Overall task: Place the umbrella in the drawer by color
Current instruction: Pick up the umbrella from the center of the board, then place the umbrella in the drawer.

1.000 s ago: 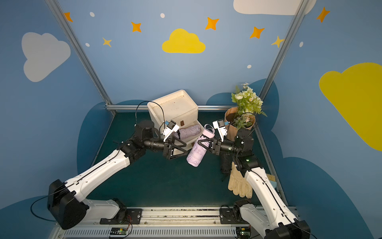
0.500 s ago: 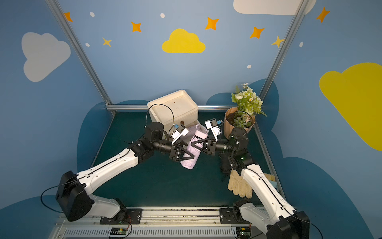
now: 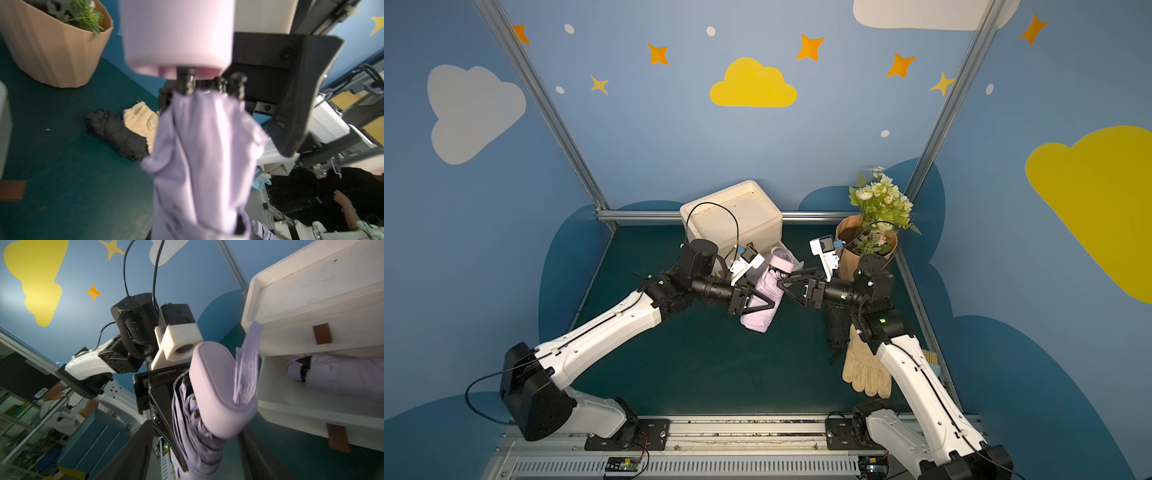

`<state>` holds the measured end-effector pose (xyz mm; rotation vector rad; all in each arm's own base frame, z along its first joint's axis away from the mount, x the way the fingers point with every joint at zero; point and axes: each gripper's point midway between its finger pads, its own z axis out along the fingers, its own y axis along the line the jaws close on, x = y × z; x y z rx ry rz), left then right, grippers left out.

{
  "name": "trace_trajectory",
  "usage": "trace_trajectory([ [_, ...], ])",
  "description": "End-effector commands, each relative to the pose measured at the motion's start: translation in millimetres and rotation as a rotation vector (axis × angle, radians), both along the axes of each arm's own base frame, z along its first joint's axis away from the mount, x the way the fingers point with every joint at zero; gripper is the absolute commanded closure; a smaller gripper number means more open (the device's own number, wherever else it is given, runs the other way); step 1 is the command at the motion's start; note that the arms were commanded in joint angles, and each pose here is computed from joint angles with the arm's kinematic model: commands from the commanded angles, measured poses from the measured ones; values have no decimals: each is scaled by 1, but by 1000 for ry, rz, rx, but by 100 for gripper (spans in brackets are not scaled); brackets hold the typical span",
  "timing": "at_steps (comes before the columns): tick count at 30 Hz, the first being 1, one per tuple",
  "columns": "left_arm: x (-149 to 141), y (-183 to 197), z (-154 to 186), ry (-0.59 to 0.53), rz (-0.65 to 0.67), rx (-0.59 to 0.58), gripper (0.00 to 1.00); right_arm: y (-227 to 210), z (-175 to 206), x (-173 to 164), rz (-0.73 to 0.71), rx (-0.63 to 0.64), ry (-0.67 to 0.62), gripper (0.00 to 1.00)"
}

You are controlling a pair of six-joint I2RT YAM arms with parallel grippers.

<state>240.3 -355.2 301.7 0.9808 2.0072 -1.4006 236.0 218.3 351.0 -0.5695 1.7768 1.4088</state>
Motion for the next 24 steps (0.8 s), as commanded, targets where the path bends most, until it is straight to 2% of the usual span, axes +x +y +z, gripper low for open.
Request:
trace_trajectory([
  [1,29,23,-21,-100,108,243,79,-23,-30,16,-120,-60,85,24],
  [8,90,44,-62,-222,205,619,80,-45,-108,54,-238,-68,317,22],
  [12,119,51,-90,-241,203,812,82,-33,-142,66,-163,-55,403,25],
  [16,142,49,-102,-269,191,897,83,-13,-162,73,-41,-44,433,29],
  [24,175,54,-117,-344,189,1038,83,16,-185,88,21,-47,467,32],
])
